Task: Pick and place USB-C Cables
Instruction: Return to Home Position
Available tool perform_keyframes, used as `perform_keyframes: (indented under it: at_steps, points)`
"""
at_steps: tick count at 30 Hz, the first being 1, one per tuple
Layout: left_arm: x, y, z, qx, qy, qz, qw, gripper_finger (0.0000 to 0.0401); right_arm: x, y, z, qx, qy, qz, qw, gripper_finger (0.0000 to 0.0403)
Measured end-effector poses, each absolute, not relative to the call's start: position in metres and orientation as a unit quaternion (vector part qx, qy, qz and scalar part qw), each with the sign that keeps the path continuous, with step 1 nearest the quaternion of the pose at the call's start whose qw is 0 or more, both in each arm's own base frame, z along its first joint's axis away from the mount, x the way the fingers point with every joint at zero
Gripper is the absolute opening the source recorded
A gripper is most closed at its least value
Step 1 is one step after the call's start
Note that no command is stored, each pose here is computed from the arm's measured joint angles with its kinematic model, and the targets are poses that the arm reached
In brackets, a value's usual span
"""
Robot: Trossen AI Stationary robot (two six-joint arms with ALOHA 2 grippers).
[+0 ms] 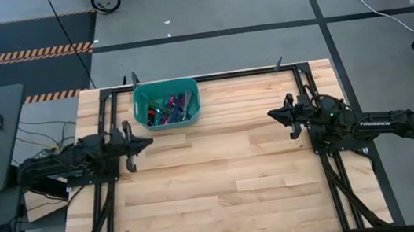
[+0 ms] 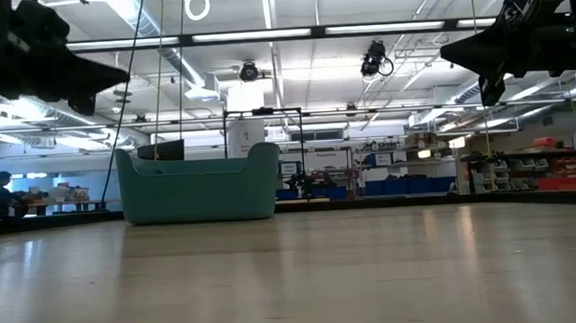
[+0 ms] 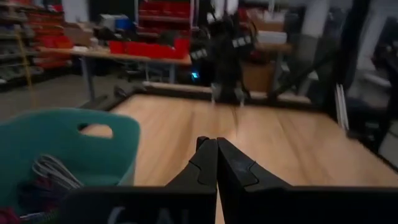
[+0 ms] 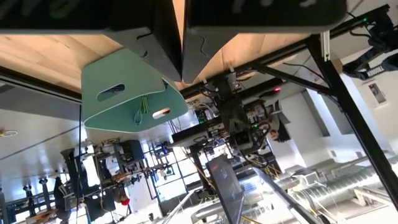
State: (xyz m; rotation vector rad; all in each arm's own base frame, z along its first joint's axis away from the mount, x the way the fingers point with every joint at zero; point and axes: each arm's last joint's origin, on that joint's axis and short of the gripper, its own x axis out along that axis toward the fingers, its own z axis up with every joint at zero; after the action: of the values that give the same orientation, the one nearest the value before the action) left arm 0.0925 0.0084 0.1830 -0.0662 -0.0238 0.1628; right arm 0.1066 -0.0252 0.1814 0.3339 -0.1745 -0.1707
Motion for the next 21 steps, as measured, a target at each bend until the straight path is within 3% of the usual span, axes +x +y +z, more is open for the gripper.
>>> perform_keyframes:
  at_steps: [21]
  points:
    - [0.101, 0.01, 0.167, -0.099, -0.009, 0.091, 0.991, 0.0041, 0.107, -0.025, 0.182, 0.165, -0.088, -0.081, 0.979, 0.0016]
